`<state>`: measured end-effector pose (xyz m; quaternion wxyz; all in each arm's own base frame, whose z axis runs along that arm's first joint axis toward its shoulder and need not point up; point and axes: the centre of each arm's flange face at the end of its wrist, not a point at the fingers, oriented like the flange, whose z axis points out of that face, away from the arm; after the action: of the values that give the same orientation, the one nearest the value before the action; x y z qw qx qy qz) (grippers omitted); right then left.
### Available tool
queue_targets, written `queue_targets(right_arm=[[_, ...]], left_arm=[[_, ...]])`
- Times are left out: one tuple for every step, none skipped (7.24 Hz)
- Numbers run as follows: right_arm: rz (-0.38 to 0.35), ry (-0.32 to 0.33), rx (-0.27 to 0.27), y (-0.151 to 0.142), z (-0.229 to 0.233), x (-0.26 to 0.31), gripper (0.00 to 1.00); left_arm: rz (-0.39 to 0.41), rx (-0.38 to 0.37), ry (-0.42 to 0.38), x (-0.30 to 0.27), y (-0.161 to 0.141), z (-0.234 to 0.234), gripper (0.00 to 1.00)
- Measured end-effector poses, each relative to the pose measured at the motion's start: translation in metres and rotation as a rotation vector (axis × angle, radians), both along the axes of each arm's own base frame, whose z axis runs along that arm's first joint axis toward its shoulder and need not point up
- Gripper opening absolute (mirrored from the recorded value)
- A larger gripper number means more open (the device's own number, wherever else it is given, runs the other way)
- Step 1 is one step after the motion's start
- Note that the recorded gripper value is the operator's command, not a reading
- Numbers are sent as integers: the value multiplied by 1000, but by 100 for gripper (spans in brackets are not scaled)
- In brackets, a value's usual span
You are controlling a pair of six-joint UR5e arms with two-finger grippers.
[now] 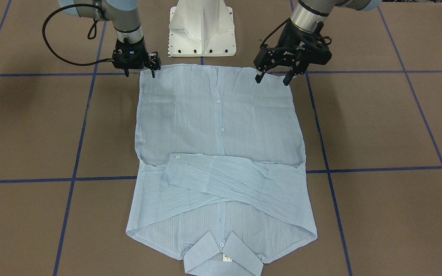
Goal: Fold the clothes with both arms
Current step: 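Move both grippers to the hem corners nearest the robot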
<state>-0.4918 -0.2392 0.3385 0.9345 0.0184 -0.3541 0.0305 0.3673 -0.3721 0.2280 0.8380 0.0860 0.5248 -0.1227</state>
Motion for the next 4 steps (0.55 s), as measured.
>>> queue_targets(right_arm=[[0,8,-16,-4,5,0,77],[-1,17,-28,-8,10,-1,76],[-1,20,-33,-9,12,-2,74],[-3,22,-36,-9,13,-3,74]], left_arm=[[0,1,2,0,0,-1,98],[0,2,3,0,0,-2,98],[-1,3,4,0,0,-2,98],[-1,4,5,0,0,-3,98]])
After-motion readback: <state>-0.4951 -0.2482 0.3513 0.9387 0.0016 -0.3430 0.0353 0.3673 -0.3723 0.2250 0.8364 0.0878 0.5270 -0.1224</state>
